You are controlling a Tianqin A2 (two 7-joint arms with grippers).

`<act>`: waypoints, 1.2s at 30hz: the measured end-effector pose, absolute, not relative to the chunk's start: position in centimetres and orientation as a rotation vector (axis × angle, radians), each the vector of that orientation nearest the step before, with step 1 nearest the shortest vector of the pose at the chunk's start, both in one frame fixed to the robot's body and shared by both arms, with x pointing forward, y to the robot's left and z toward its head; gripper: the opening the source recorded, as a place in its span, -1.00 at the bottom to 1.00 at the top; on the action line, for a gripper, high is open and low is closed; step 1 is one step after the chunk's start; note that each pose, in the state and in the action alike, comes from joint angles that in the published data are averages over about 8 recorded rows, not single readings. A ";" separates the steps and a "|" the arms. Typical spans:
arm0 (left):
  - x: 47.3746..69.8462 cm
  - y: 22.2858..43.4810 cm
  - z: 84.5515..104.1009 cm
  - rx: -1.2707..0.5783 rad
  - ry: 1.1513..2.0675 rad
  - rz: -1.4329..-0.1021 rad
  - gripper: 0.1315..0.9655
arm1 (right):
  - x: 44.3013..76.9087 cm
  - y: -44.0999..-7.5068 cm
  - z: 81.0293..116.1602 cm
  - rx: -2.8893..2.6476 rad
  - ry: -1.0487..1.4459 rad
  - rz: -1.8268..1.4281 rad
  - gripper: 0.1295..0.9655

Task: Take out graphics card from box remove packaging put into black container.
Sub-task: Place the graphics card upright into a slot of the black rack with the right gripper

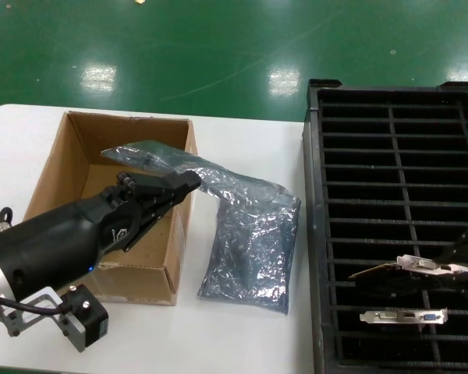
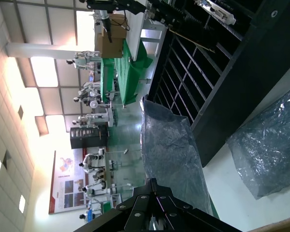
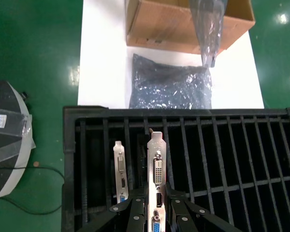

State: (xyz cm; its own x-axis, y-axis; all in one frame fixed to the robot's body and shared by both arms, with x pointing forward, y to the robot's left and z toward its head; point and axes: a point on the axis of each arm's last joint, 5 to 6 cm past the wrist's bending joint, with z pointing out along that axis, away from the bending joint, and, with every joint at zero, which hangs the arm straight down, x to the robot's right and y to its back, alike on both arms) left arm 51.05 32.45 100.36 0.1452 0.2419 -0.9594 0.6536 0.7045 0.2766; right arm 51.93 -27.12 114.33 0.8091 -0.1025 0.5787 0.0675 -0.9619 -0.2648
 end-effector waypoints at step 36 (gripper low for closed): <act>51.1 32.5 100.4 0.794 1.432 -0.346 -0.98 | 54.1 -25.7 111.9 -2.839 0.022 -0.916 -0.86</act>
